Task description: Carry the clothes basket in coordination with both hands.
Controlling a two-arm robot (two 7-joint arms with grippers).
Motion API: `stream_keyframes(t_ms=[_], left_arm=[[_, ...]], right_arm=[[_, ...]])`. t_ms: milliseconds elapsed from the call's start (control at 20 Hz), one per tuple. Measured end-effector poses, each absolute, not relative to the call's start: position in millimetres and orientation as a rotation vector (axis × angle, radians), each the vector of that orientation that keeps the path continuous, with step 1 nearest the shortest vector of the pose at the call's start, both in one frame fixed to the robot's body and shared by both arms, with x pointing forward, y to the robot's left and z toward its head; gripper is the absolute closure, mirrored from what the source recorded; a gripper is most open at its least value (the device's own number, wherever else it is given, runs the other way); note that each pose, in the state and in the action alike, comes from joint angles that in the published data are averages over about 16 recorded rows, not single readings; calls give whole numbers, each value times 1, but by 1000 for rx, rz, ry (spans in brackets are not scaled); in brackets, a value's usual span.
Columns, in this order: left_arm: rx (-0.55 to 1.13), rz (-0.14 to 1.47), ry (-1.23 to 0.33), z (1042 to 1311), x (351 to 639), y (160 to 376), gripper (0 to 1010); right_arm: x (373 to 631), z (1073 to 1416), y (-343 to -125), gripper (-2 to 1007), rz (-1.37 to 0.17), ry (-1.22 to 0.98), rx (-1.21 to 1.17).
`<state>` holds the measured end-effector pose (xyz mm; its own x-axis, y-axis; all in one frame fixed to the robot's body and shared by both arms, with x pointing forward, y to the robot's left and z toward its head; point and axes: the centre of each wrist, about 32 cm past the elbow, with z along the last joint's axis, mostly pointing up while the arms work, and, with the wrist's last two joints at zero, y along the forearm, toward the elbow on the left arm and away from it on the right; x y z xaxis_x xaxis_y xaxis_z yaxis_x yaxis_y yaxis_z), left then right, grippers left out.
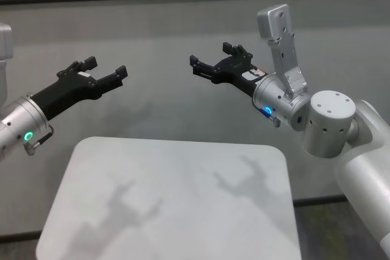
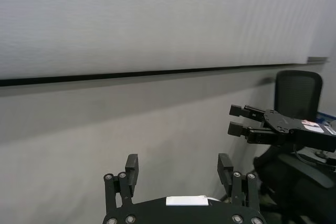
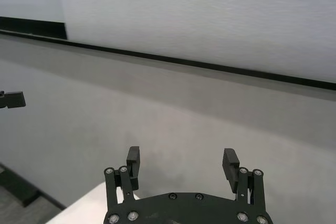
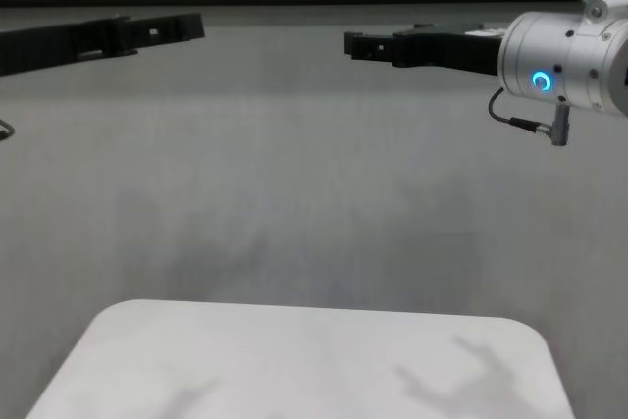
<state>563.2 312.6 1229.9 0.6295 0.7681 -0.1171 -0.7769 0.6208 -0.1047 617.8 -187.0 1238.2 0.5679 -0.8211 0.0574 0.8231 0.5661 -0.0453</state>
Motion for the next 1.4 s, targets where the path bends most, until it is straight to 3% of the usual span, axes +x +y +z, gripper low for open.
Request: stream_keyframes(t_ms=[1400], left_arm=[[-151,889,63,1230,563,313,10]], right_arm=[[618,1238,-187,5,-967,-31,-70]])
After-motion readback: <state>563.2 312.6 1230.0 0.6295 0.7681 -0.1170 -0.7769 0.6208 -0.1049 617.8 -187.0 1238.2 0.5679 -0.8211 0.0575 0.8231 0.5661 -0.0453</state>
